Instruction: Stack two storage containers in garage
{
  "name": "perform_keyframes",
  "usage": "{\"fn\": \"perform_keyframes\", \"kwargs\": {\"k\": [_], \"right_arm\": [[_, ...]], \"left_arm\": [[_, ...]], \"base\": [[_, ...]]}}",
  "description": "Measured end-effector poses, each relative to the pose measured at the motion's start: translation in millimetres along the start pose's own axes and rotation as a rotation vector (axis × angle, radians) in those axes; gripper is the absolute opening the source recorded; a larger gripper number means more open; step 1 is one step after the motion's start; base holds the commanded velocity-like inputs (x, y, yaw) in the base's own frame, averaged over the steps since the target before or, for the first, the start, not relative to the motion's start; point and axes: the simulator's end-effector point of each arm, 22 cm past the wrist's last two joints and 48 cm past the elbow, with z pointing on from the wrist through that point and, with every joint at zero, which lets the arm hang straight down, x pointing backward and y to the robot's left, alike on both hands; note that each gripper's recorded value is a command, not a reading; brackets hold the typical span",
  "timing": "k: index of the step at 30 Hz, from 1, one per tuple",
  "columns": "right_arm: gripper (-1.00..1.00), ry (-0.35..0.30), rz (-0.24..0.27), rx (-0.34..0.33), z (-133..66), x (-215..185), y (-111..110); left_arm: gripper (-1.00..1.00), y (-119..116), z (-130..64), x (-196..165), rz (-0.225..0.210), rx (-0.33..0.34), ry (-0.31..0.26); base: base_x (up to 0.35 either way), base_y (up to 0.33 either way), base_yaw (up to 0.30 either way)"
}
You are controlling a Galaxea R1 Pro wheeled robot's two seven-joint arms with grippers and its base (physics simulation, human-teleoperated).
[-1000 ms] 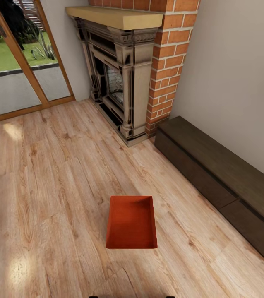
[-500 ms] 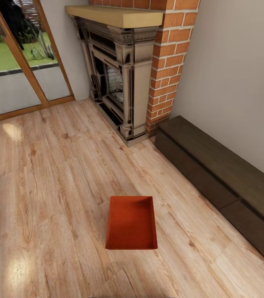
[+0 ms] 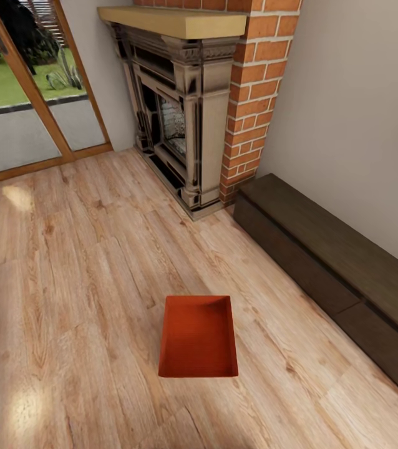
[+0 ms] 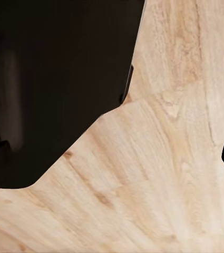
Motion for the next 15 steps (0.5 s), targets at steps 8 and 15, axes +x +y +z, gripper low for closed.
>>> {"fn": "perform_keyframes", "kwargs": {"k": [8,15], "right_arm": [[1.0,0.005,0.0,0.003,6.8,-3,-2],[1.0,-0.001,0.0,0.003,13.2,-8,-2]], "left_arm": [[1.0,-3,6.5,-3,-0.001,0.002,0.001],[1.0,-5,12.8,-7,-0.001,0.001,0.001]], "base": [[0.0,0.0,0.0],[0.0,0.0,0.0]]}}
